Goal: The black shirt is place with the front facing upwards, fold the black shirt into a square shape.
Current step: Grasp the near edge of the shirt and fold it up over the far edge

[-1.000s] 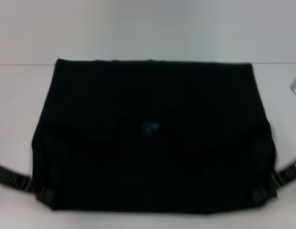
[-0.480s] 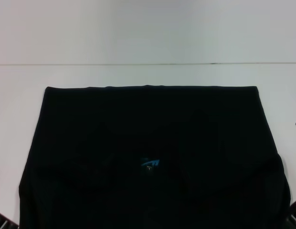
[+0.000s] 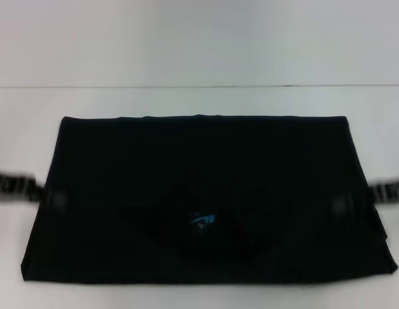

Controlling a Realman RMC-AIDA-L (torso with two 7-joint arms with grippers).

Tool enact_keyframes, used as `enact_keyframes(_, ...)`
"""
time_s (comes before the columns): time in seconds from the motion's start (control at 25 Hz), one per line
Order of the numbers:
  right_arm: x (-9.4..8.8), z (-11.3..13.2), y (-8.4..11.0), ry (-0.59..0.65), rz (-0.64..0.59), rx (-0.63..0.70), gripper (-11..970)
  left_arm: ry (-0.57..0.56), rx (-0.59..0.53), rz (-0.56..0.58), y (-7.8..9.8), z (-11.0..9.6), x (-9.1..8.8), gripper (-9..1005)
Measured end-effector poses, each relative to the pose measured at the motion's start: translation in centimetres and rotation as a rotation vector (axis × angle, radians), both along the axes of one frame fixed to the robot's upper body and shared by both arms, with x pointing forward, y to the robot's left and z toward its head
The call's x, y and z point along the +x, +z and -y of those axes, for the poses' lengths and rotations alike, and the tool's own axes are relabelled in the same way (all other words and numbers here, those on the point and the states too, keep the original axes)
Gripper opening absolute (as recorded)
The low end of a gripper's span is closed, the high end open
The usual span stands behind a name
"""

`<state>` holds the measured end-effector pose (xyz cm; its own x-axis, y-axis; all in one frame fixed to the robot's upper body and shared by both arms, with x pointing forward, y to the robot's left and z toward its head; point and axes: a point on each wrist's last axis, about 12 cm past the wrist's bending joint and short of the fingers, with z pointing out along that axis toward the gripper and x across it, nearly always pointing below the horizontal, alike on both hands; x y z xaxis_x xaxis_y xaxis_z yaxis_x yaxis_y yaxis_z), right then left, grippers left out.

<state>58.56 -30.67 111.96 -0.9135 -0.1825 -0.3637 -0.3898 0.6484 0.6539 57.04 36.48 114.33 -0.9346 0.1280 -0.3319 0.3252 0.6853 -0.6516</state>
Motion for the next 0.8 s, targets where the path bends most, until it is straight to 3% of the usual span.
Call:
enact_keyframes(0.12,1.2,1.5,0.7,-0.188,0.071,0.096,50,0.1,0.002,0.036,0.3,-0.4,1.2,26)
enact_keyframes(0.16,1.5,1.8,0.8,-0.251,0.101,0.137,49,0.221,0.007,0.111,0.4,-0.5,3.0,26)
enact_keyframes(0.2,1.8,2.1,0.8,-0.311,0.129,0.174,47,0.246,0.004,0.129,0.4,-0.5,3.3,26)
enact_keyframes(0.4,2.9,1.9,-1.0,-0.528,0.189,0.248,42,0.42,-0.063,0.255,-0.4,0.2,5.2,27)
enact_keyframes(0.56,3.7,-0.4,-2.6,-0.595,0.216,0.244,40,0.491,-0.089,0.325,-1.4,1.4,6.1,26)
enact_keyframes(0.8,5.2,-2.5,-2.8,-0.619,0.28,0.193,40,0.562,-0.042,0.411,-2.5,2.5,7.1,25)
